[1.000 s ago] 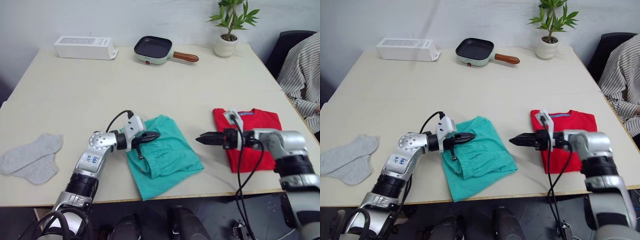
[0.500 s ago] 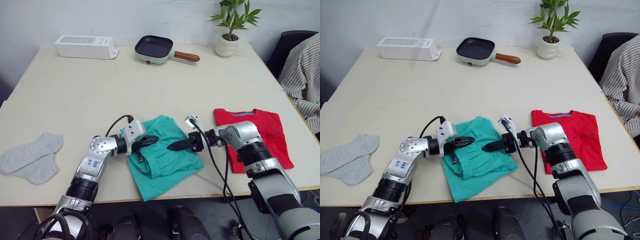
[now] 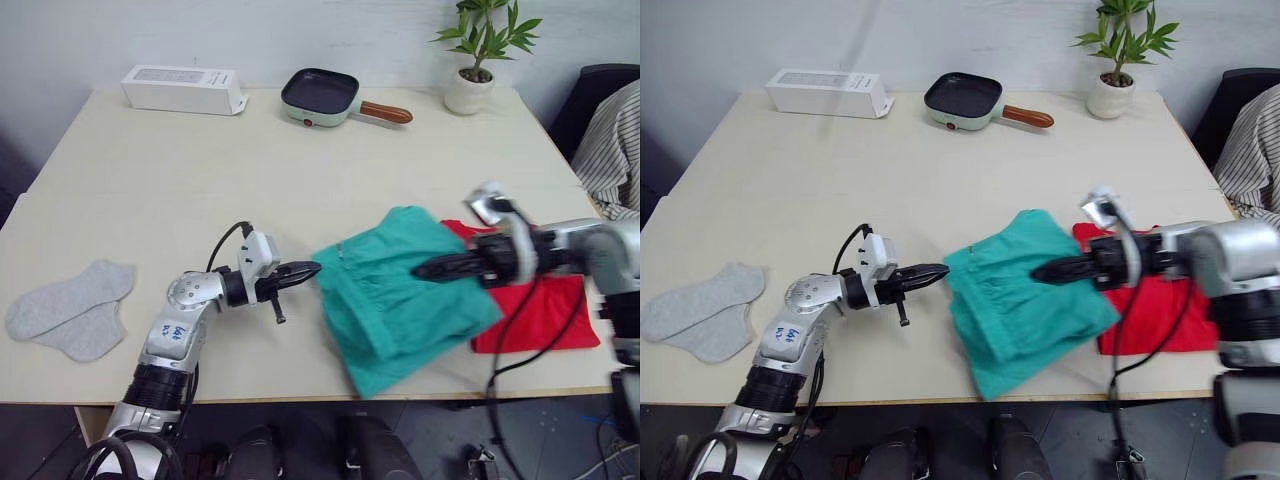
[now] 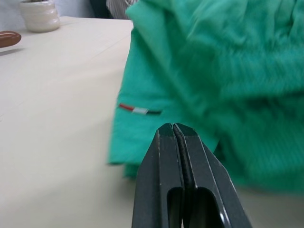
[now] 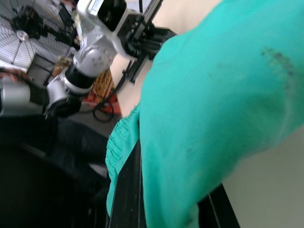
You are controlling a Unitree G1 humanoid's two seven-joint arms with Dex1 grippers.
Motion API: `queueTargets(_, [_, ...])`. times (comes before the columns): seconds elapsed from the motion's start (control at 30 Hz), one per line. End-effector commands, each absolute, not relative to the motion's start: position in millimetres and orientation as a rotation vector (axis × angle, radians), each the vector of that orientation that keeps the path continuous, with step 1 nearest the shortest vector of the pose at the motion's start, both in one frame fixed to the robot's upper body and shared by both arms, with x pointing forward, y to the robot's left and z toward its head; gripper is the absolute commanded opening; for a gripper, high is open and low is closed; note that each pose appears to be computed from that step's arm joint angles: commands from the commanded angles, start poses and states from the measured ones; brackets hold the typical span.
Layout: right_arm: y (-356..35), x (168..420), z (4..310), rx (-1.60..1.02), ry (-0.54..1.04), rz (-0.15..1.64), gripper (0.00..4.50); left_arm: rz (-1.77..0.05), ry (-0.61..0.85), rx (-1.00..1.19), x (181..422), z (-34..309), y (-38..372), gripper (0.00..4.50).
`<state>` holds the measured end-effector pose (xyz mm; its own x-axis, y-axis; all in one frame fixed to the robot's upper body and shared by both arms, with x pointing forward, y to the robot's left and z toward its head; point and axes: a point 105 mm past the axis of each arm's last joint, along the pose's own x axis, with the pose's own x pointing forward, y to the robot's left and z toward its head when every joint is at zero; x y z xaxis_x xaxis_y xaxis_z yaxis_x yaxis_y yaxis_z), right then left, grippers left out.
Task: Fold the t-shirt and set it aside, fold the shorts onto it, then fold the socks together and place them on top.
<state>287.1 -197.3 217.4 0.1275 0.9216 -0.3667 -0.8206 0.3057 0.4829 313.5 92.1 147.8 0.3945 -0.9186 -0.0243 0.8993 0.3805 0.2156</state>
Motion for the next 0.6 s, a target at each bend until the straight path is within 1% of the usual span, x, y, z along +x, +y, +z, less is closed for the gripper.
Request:
queueTargets(0.03, [-243.6,285.6,241.8,0.076,0.626,1.151,0.00,-1.189,-0.204,0.154,298.5,175.8,93.8,0.89])
queueTargets(0.07, [-264.4,285.1,245.4,0.041,0.638,1.059,0.00,-1.210,-0.231,0.127,291.6,181.8,94.9,1.18])
queueTargets(0.13, [-291.1,282.9,249.0,0.008,0.655,0.944,0.00,-1.238,-0.258,0.089,282.1,188.0,96.6,1.76])
queueTargets(0.17, [-305.8,282.9,244.7,0.011,0.667,0.885,0.00,-1.264,-0.250,0.085,276.4,186.8,96.9,2.07])
queueTargets(0.23, [-323.2,283.9,235.8,0.016,0.681,0.820,0.00,-1.296,-0.233,0.081,269.7,184.5,97.6,2.70])
queueTargets(0.33, [-354.3,291.8,197.7,0.001,0.723,0.683,0.00,-1.329,-0.244,0.107,264.7,190.3,100.8,3.63])
queueTargets(0.4, [-363.6,292.2,184.4,-0.001,0.753,0.650,0.00,-1.342,-0.246,0.113,263.1,194.9,103.6,4.28])
queueTargets(0.43, [-369.6,295.2,177.9,-0.020,0.752,0.616,0.00,-1.342,-0.242,0.112,262.7,197.7,105.6,4.47])
queueTargets(0.53, [-381.3,305.4,163.3,-0.092,0.712,0.545,0.00,-1.331,-0.216,0.117,260.0,198.9,111.5,4.47])
queueTargets(0.57, [-384.1,304.9,159.3,-0.081,0.730,0.526,0.00,-1.326,-0.215,0.121,258.9,198.9,112.2,4.47])
queueTargets(0.6, [-386.8,307.2,159.6,-0.102,0.708,0.512,0.26,-1.324,-0.213,0.118,257.7,199.2,112.4,4.50])
